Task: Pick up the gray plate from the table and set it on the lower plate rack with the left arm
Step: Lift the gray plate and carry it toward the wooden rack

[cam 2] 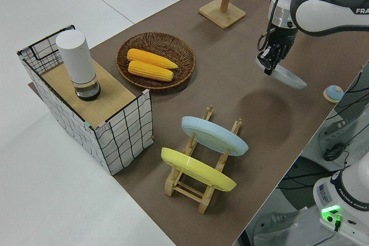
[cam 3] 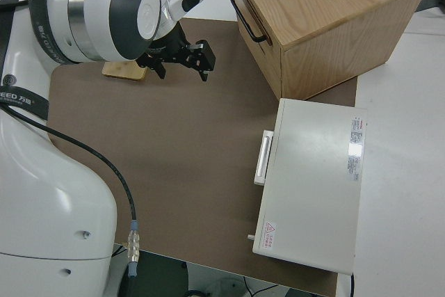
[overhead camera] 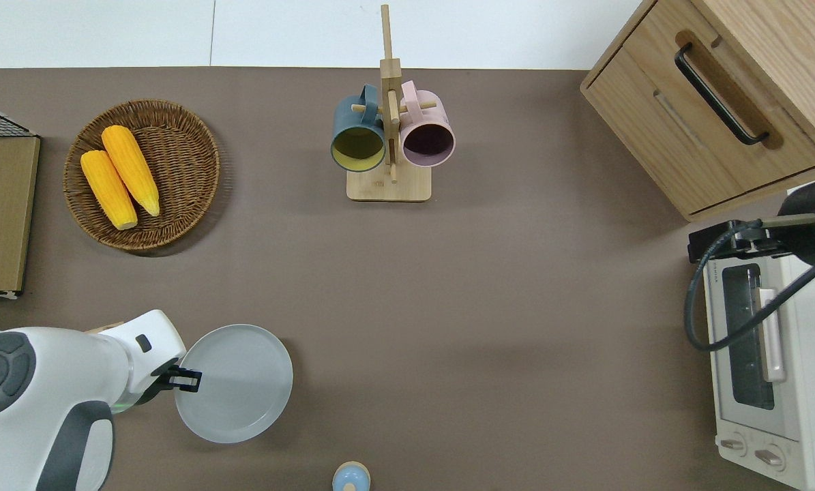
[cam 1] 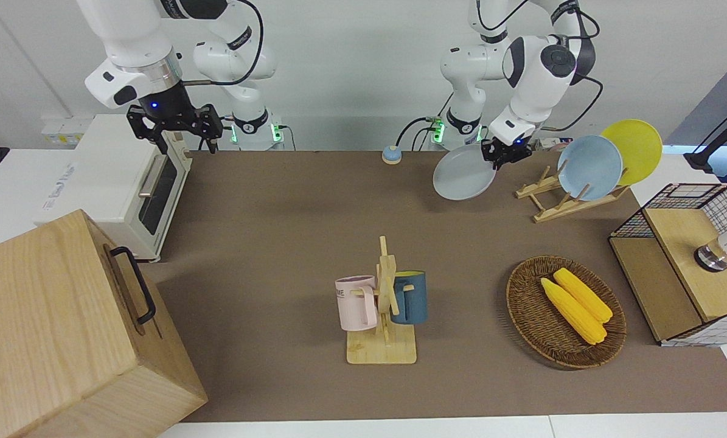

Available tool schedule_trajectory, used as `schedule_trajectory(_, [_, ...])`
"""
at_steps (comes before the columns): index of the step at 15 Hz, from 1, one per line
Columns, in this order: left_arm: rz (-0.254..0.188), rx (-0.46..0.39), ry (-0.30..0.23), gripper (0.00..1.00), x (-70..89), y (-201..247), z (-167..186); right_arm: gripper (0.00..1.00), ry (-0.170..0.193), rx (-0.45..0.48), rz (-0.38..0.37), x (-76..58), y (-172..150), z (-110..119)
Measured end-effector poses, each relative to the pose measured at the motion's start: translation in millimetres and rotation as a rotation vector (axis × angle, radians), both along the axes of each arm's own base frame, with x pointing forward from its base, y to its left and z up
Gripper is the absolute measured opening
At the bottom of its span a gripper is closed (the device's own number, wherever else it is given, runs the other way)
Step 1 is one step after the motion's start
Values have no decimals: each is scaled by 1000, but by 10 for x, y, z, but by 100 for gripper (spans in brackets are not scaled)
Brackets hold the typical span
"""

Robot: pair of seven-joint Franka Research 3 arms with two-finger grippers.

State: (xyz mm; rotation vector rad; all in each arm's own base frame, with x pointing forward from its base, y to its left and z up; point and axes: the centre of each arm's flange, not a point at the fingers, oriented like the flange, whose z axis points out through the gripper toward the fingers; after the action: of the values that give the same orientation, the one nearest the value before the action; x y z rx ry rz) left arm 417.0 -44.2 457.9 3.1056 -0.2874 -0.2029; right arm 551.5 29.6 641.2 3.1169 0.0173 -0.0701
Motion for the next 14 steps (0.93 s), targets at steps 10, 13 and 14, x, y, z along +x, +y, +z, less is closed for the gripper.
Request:
schedule_trajectory(10, [75, -4, 1, 5, 34, 313, 1166, 99, 0, 0, 0, 0, 0, 0])
schedule_trajectory(13, [77, 25, -9, 5, 29, 368, 1320, 99, 0, 0, 0, 0, 0, 0])
schedule_trajectory(14, [75, 43, -12, 5, 29, 381, 1338, 99, 0, 0, 0, 0, 0, 0])
